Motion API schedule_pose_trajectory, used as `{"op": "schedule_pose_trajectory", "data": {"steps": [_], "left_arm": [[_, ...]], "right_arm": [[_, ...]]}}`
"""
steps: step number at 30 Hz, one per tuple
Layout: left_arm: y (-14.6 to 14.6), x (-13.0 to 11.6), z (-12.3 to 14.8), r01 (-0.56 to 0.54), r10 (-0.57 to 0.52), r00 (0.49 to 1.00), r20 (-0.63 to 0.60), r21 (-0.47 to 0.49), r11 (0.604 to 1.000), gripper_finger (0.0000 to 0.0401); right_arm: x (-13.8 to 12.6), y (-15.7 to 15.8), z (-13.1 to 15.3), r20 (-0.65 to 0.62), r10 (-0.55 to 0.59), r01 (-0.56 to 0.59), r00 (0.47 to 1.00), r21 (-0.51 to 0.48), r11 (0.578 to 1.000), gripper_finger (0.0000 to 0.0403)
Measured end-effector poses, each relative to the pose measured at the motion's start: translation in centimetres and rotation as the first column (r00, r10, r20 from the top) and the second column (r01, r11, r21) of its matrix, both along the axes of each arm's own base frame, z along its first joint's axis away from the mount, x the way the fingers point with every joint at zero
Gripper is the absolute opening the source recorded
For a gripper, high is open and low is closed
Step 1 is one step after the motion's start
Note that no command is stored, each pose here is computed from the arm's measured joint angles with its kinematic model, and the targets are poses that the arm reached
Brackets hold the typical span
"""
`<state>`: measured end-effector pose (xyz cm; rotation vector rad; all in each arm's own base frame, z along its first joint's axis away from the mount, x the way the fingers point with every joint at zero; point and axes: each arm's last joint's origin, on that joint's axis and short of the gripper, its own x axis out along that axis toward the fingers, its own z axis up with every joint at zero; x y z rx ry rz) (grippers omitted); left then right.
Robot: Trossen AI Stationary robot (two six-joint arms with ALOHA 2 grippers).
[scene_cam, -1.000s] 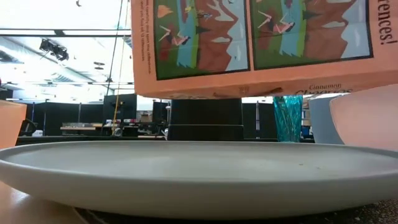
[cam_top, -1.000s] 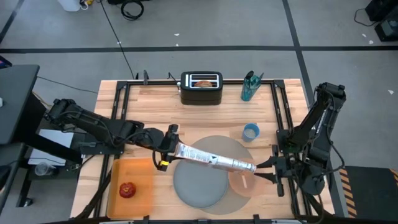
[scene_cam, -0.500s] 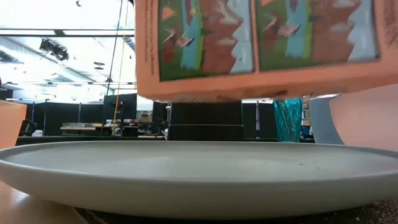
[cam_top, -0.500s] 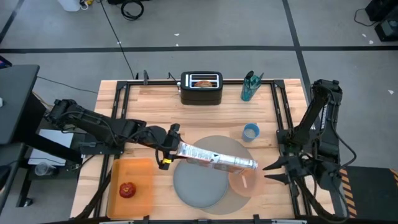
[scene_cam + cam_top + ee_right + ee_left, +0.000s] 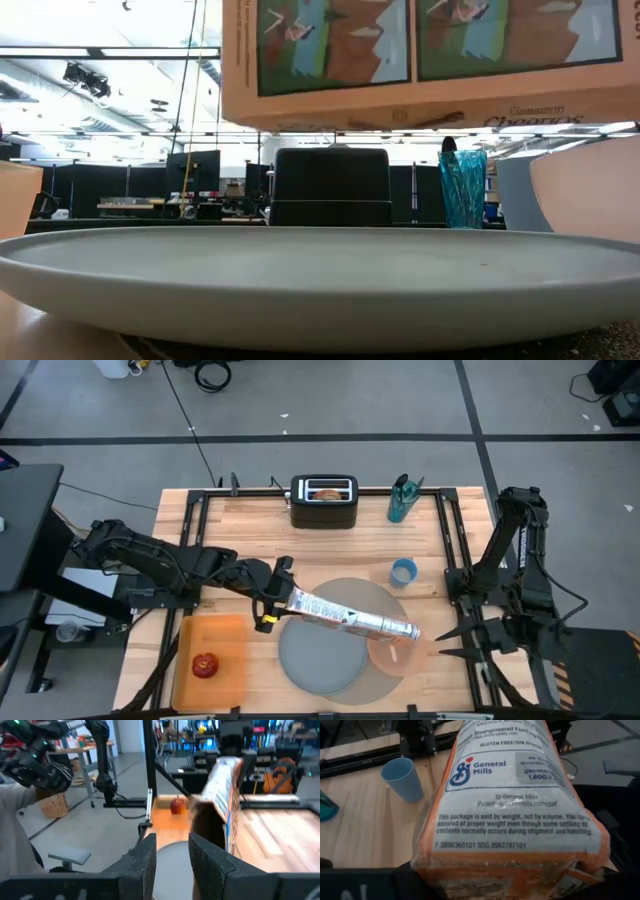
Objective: Arrange a breakfast setting
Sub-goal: Pour the cereal into the orange bowl
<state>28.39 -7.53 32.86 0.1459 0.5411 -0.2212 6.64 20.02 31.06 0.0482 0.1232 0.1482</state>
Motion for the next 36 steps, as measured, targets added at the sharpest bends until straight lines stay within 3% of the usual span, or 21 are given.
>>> {"op": "schedule_pose_trajectory", "data": {"steps": [15, 27, 36], "left_arm": [[-0.1, 4.2, 1.5, 0.022, -0.016, 0.990, -0.140, 0.040, 0.999, 0.0215], [0.4, 4.4, 4.9, 0.032, -0.026, 0.994, -0.107, 0.047, 0.998, 0.0215], [-0.2, 4.9, 4.0, 0.029, -0.023, 0.988, -0.151, 0.036, 0.999, 0.0215]], "right_arm": [[-0.6, 0.0, 0.4, 0.060, -0.075, 0.079, 0.995, -0.066, 0.995, 0.0122], [-1.5, 0.2, 0.5, 0.078, -0.057, 0.066, 0.995, -0.107, 0.992, 0.0122], [-2.3, 0.5, 2.0, 0.131, -0.053, 0.074, 0.990, -0.162, 0.984, 0.0122]]}}
